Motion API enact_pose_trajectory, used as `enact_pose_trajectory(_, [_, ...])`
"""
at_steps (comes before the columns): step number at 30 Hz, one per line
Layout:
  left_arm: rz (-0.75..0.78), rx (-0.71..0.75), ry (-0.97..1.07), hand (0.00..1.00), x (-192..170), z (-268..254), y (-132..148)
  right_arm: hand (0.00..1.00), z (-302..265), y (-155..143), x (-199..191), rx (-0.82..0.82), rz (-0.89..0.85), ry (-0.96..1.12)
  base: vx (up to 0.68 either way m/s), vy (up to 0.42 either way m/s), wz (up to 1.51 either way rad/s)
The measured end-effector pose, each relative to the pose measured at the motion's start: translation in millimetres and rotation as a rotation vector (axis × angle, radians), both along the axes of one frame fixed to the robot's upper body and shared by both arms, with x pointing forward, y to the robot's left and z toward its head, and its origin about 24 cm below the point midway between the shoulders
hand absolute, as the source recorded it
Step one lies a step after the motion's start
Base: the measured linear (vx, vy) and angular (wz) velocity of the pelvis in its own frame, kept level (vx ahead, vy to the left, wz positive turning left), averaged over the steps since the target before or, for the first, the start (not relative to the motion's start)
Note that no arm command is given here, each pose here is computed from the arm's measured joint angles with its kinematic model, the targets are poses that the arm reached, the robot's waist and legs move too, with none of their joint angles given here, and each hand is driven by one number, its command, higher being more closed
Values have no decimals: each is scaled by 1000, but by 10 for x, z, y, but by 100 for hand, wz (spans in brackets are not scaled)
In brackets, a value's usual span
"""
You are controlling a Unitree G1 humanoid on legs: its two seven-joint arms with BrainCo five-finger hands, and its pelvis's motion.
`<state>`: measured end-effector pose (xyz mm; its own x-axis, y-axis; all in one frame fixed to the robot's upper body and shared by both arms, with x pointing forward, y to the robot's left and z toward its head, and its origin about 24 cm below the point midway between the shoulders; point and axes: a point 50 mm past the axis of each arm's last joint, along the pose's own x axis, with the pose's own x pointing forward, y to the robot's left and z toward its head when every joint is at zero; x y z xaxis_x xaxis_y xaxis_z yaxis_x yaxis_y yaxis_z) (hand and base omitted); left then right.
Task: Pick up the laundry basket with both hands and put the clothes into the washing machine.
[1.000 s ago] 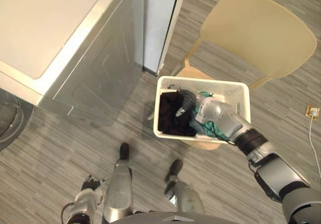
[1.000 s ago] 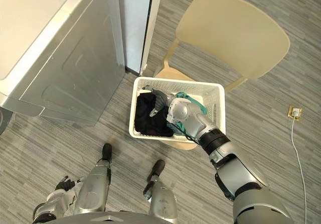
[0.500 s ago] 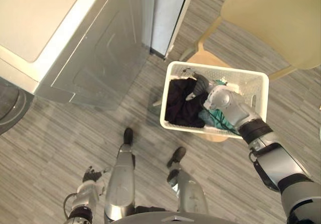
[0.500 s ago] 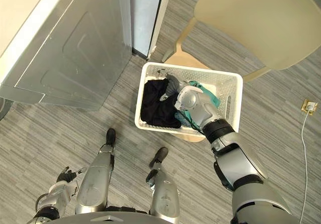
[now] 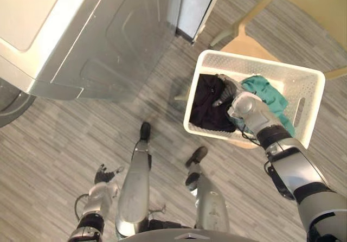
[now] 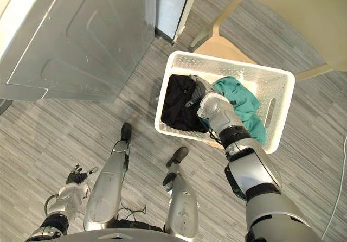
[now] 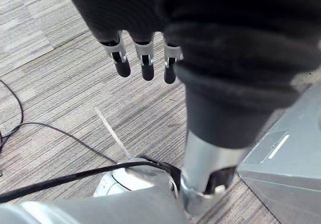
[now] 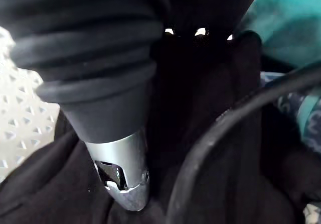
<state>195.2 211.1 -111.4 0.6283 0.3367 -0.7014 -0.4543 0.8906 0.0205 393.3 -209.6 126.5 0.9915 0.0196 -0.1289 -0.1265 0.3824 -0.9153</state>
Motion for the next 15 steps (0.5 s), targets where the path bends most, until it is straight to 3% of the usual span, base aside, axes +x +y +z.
enact_pose_trajectory(5, [7, -3, 12, 0, -16, -18, 10, 0, -60, 16, 10, -44, -16, 7, -48, 22, 12])
enact_pose_trajectory(6, [7, -4, 20, 0, -23, -29, 11, 100, -101, -5, -3, -55, -23, 19, -68, 13, 16])
enact_pose_trajectory(15, [5, -13, 63, 0, -17, -76, -23, 100, -153, -14, 33, -276, -57, 16, -40, 8, 7])
